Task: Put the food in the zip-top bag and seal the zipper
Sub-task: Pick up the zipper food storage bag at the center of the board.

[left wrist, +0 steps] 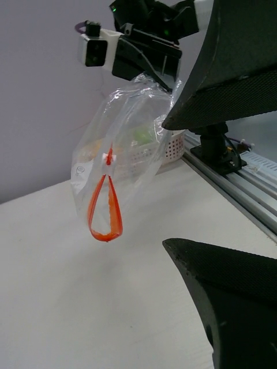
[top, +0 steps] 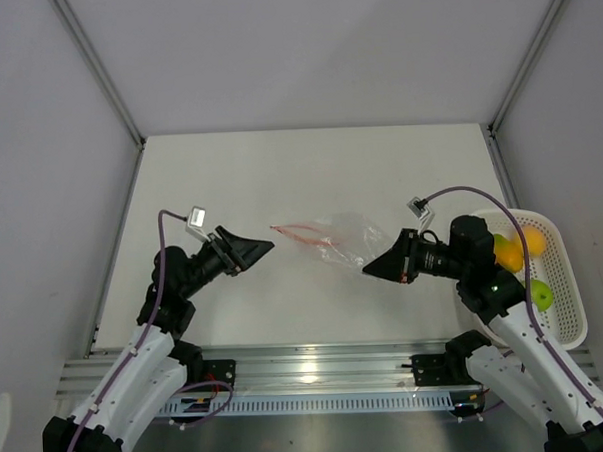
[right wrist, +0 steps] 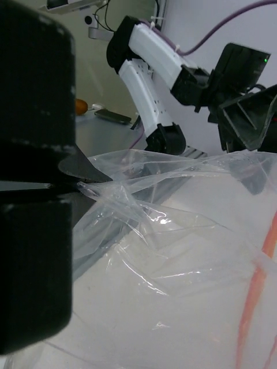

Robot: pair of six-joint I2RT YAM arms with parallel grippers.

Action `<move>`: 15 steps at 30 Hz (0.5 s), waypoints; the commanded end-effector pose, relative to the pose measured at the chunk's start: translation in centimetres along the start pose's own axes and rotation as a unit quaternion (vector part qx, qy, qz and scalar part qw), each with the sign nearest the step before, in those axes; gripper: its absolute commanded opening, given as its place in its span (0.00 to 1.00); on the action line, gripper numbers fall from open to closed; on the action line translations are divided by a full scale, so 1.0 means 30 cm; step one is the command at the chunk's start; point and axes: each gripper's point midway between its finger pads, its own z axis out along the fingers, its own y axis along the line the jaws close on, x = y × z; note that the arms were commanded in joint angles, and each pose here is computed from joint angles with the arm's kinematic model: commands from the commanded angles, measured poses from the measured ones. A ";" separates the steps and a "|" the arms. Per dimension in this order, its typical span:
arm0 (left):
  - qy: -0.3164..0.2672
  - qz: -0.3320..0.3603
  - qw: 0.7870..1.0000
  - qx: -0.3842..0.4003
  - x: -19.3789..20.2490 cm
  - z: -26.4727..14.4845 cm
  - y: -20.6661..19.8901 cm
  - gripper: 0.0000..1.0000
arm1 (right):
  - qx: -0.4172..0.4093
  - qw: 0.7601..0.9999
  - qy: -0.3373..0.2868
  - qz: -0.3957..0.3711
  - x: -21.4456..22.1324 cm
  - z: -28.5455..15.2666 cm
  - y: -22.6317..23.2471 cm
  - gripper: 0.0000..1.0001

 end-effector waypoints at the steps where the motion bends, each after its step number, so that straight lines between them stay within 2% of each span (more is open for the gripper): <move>1: -0.028 0.086 0.992 0.092 -0.024 -0.024 -0.099 0.76 | -0.059 0.998 -0.010 0.006 -0.049 -0.038 0.142 0.00; 5: -0.039 0.097 0.988 0.110 -0.026 -0.036 -0.118 0.73 | -0.076 0.997 -0.001 0.030 -0.040 -0.053 0.178 0.00; 10: -0.009 -0.029 0.999 0.026 -0.008 -0.016 -0.033 0.74 | -0.087 0.996 -0.002 0.021 -0.028 -0.073 0.201 0.00; 12: 0.003 -0.072 0.997 0.028 -0.004 -0.013 -0.047 0.74 | -0.088 0.996 0.000 0.020 -0.021 -0.076 0.200 0.00; 15: 0.011 -0.092 0.995 0.043 -0.001 -0.012 -0.070 0.73 | -0.094 0.995 0.001 0.019 -0.018 -0.077 0.205 0.00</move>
